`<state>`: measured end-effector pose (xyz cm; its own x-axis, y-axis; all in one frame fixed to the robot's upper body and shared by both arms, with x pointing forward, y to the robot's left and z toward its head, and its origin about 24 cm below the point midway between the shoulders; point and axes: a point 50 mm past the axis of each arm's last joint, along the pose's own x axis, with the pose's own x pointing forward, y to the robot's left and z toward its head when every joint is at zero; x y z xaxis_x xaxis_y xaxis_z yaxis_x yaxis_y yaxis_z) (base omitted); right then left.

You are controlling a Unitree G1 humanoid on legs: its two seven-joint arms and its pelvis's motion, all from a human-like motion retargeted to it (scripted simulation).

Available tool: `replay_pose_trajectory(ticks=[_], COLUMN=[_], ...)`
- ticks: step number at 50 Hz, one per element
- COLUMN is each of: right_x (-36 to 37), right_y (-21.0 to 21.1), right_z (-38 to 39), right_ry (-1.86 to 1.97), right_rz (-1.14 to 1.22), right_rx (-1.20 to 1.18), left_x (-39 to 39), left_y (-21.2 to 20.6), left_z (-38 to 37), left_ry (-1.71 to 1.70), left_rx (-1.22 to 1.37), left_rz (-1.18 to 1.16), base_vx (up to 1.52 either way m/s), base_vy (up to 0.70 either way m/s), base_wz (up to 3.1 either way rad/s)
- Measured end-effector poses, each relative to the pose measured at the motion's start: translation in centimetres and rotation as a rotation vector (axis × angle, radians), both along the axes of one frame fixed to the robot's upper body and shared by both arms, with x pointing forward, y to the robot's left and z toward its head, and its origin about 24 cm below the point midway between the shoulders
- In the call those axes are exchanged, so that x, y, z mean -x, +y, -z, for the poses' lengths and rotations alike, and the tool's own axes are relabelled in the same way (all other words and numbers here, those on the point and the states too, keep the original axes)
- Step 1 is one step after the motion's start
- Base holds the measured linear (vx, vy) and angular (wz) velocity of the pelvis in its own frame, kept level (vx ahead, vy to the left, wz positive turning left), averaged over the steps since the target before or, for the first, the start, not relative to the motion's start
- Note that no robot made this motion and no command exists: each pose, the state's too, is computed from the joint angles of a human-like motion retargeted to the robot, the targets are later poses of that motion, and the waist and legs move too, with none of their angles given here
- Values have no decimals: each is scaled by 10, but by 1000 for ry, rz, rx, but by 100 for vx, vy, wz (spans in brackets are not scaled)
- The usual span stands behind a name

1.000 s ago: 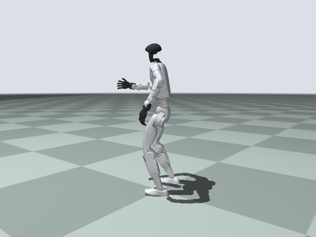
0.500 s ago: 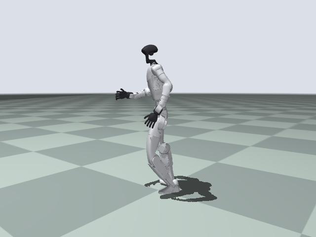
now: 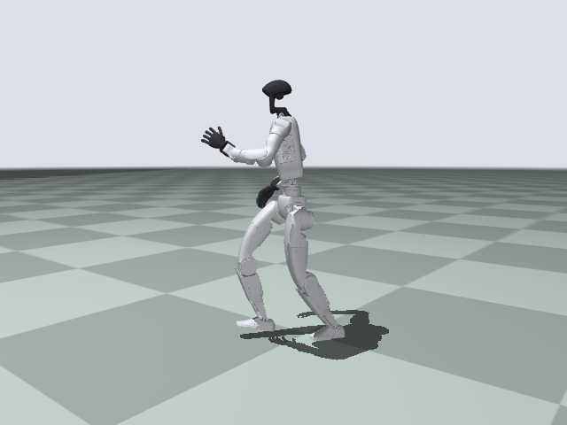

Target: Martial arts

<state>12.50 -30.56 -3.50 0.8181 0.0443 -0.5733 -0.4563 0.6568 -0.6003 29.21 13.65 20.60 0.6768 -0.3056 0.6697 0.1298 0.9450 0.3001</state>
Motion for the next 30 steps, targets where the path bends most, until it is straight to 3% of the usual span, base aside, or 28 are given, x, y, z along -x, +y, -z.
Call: replay_pose_trajectory(ticks=[5,9,15,22,26,30], right_x=[-5,-35,-107,-125,-121,-118], right_y=[1,25,98,175,187,175], right_z=[-9,-22,-71,-131,-136,-111], right_ry=[-42,-165,-457,-626,-625,-553], right_rz=[51,29,-115,-338,-390,-291], right_rx=[-63,-166,-442,-789,-842,-806], left_x=[16,31,61,115,129,123], left_y=[-13,-10,21,55,59,62], left_z=[11,48,120,179,193,196], left_ry=[87,245,561,853,919,912], left_rx=[150,269,337,352,376,332], left_rz=[147,169,34,-118,-167,-201], base_vx=[47,43,46,41,30,33], base_vy=[-10,-11,-7,-2,4,8], base_wz=[-34,-58,-54,-39,-2,38])
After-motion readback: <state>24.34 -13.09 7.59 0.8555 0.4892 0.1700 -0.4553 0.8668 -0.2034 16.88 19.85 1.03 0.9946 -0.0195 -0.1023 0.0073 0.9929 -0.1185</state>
